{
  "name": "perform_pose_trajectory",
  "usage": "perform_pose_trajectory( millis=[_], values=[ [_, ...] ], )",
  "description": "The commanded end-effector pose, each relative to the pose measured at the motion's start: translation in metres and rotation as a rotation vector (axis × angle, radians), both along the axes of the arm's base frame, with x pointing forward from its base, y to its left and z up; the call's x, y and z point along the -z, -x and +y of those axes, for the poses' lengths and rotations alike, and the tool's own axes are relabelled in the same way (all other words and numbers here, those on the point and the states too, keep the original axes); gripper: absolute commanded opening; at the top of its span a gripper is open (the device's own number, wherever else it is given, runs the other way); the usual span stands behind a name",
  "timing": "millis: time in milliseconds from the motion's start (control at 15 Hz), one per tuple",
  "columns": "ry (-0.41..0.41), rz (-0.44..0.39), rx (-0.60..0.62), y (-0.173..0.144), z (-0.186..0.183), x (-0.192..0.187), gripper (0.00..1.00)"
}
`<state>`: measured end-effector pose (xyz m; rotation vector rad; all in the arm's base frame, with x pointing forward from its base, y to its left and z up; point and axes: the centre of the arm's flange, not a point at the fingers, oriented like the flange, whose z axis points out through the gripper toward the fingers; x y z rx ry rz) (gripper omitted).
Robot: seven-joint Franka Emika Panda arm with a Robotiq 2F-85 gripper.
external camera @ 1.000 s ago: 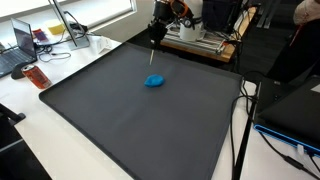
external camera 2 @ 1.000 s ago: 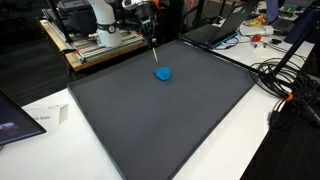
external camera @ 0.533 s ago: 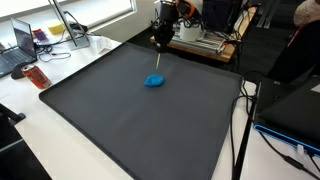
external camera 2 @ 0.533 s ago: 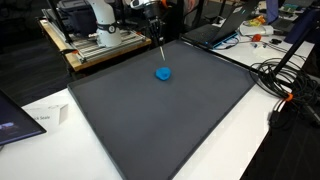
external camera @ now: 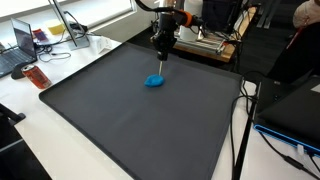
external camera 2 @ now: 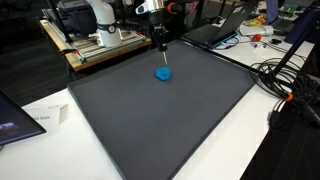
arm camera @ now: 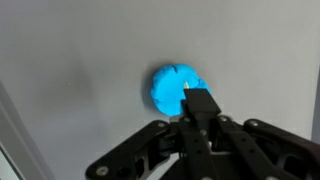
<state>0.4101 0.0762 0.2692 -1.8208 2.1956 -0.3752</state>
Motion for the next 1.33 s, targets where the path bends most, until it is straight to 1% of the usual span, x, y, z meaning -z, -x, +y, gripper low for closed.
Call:
perform_pose_trajectory(
  millis=[0, 267, 467, 600, 867, 933, 1000, 1067, 1267],
  values=[
    [-0.012, 0.052, 0.074, -0.031, -0.028, -0.055, 0.03],
    [-0.007, 0.093, 0.129, -0.050, -0.043, -0.076, 0.03],
    [-0.017, 0.128, 0.134, -0.061, -0.050, -0.085, 0.03],
    [-0.026, 0.157, 0.121, -0.066, -0.049, -0.084, 0.03],
    [-0.041, 0.221, 0.082, -0.069, -0.041, -0.070, 0.03],
    [-0.037, 0.219, 0.065, -0.069, -0.039, -0.067, 0.03],
    [-0.031, 0.194, 0.096, -0.060, -0.041, -0.065, 0.03],
    [-0.035, 0.202, 0.092, -0.060, -0.040, -0.062, 0.12],
    [-0.036, 0.205, 0.093, -0.060, -0.041, -0.061, 0.12]
  ],
)
